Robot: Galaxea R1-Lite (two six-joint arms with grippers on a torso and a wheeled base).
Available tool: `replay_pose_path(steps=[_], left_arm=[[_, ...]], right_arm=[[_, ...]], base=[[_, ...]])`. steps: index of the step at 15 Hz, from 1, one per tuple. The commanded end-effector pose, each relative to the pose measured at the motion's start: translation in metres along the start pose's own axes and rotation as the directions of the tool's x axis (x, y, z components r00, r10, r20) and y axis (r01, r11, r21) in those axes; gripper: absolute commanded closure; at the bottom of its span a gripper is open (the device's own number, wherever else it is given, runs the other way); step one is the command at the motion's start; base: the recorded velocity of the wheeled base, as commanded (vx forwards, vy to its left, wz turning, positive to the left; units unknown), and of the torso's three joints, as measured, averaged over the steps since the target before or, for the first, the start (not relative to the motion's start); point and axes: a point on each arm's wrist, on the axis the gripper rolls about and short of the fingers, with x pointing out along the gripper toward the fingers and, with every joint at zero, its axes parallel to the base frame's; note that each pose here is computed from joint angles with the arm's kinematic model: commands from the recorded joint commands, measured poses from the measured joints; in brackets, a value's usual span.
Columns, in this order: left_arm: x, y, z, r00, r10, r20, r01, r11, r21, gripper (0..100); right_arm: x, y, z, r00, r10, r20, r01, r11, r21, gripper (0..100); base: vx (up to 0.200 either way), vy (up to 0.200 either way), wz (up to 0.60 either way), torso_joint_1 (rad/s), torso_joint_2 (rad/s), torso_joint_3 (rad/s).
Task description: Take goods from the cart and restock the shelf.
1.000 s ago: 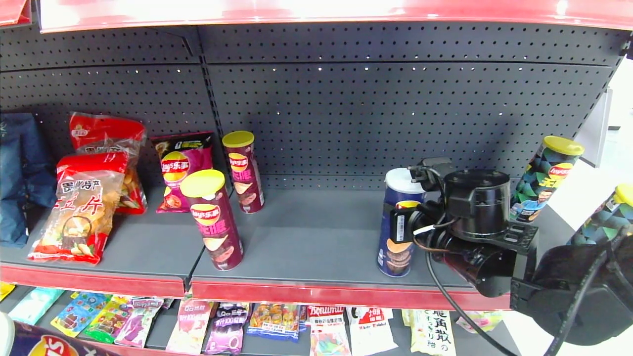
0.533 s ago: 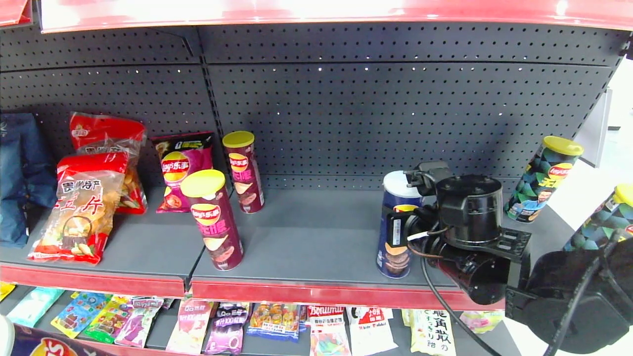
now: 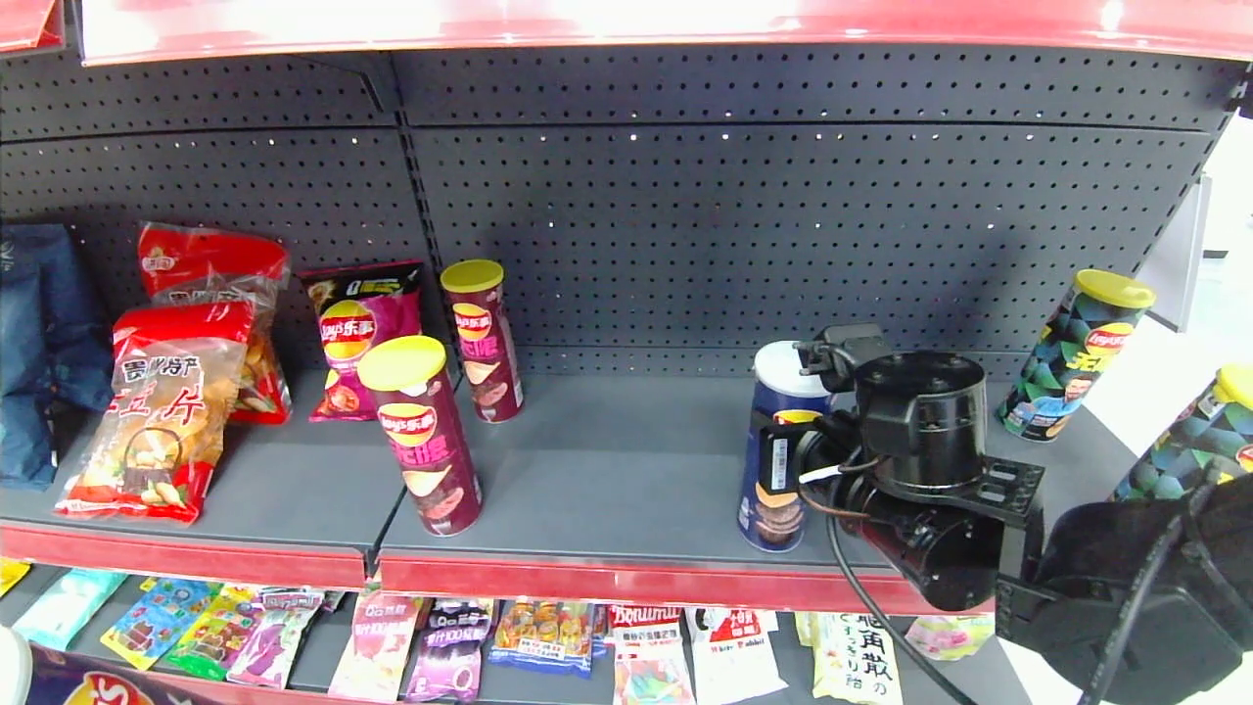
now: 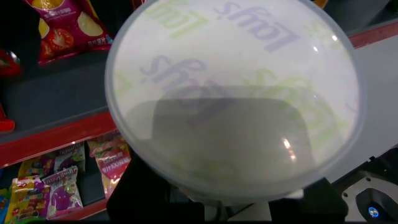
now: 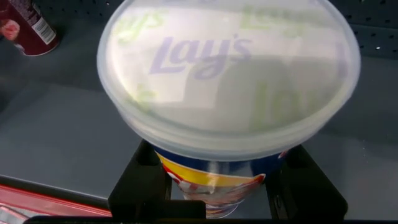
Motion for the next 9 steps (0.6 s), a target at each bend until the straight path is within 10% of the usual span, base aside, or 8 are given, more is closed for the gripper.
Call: replay_pose_path(steps=[1, 9], left_arm=[[0.0000, 0.0000, 0.0000, 1.000, 0.000, 0.000, 0.000, 1.000, 0.000, 100], [0.0000, 0.0000, 0.0000, 1.000, 0.000, 0.000, 0.000, 1.000, 0.000, 100]], right_arm=[[-0.0036, 0.0001, -0.0056, 1.000, 0.000, -0.016, 0.000, 1.000, -0.015, 100], [-0.0051, 0.0000, -0.0041, 1.000, 0.000, -0.010, -0.001, 1.000, -0.018, 100]], base=[[0.000, 0.000, 0.00, 0.000, 0.00, 0.000], [0.000, 0.000, 0.00, 0.000, 0.00, 0.000]])
